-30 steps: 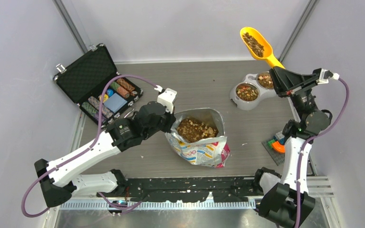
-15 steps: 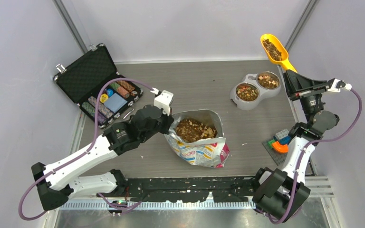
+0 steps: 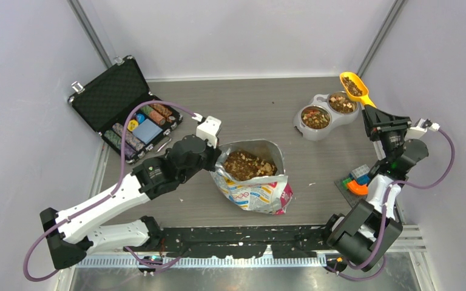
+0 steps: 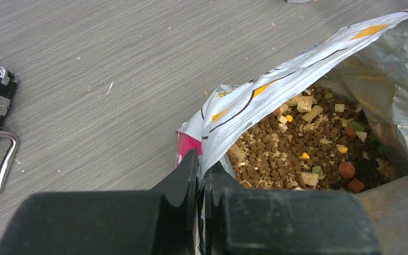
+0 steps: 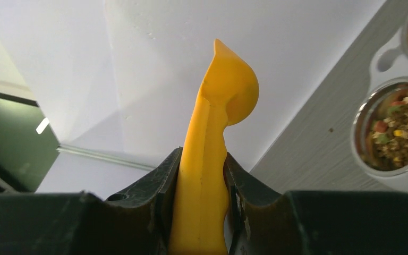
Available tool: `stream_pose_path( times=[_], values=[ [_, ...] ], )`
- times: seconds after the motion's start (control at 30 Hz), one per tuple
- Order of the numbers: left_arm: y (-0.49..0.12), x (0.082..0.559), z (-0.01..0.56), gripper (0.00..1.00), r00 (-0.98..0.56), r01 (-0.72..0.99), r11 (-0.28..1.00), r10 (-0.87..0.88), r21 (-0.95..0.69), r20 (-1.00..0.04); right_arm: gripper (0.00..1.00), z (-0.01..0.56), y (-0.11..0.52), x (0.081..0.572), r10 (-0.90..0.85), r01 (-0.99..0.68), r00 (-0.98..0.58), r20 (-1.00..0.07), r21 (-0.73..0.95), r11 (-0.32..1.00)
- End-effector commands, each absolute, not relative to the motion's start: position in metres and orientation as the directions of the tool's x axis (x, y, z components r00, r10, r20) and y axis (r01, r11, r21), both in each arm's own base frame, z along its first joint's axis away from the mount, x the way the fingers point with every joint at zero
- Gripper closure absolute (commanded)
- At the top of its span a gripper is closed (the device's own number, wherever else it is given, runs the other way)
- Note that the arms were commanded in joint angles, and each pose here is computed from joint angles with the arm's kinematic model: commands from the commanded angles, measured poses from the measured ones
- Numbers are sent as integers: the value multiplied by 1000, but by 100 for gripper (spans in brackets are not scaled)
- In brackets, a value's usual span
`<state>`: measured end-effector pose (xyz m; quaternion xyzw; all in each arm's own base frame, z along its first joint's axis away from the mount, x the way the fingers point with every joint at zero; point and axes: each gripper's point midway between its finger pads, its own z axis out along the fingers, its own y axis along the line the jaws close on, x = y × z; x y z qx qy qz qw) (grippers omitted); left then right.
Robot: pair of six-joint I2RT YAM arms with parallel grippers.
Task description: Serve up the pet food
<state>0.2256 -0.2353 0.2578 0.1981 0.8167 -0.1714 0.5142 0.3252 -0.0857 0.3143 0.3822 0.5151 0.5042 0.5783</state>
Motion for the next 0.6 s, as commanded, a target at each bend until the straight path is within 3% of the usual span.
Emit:
stream_pose_path(
  times=[0.0,0.23,0.57],
  values=[
    [-224,243,291,100,-290,431,900,66,-69,-955,95,298,-106,330,936,-105,54,-347,931,351],
    [-222,241,292,100,-283,436,897,52,-80,-958,95,260,-134,337,902,83,118,-415,909,408],
    [-224,242,287,100,-292,433,898,61,-75,-955,95,227,-162,356,911,195,123,-394,909,367]
  ],
)
